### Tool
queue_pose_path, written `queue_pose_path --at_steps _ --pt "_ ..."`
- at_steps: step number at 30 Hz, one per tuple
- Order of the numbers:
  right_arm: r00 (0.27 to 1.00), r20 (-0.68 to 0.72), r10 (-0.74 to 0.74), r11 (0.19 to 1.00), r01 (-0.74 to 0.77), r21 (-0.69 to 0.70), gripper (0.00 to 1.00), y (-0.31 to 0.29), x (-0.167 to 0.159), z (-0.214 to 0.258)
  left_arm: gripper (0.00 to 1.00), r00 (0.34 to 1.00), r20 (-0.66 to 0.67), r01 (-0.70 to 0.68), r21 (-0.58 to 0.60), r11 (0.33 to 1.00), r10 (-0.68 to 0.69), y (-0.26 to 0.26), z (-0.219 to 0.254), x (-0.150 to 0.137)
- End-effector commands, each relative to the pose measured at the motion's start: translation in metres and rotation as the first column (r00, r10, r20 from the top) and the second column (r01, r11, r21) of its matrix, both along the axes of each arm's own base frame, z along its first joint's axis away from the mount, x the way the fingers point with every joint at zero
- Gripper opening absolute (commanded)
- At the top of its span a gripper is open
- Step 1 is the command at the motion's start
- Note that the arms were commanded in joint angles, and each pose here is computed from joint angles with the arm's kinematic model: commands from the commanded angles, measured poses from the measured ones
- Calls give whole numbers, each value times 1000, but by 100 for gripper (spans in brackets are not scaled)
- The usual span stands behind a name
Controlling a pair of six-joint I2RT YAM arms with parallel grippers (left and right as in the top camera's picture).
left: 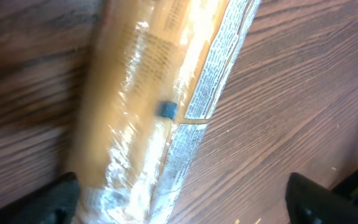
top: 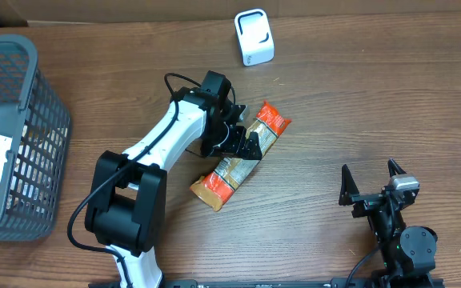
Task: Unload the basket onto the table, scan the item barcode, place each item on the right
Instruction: 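Lift the spaghetti pack with the left gripper and place it mid-table, then return the left gripper into the basket and grasp the Pantree bag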
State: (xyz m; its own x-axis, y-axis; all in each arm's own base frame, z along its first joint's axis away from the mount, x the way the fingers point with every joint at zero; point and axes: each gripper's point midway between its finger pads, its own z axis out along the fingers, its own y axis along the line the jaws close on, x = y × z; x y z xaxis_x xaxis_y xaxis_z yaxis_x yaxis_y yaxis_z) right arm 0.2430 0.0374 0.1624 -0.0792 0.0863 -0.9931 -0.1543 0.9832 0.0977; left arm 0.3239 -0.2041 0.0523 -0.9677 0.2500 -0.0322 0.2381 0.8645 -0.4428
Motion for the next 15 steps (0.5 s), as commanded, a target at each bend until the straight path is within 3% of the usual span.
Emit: queue_pose_path --at_steps 1,7,8,11,15 --pt "1000 20 -6 1000 6 6 100 -1 -1 8 100 994 105 -10 -47 999 15 2 45 27" --pt "1000 20 -6 1000 6 6 100 -1 -1 8 100 937 330 -130 36 991 111 63 155 83" --pt "1000 20 -6 1000 6 6 100 -1 -1 8 100 894 422 -189 52 981 150 93 197 96" --pt "1000 20 -6 1000 6 6 100 -1 -1 8 100 806 544 -310 50 950 234 143 255 108" --pt "1000 20 -6 1000 6 6 100 -1 -1 8 100 644 660 -528 16 849 388 245 322 97"
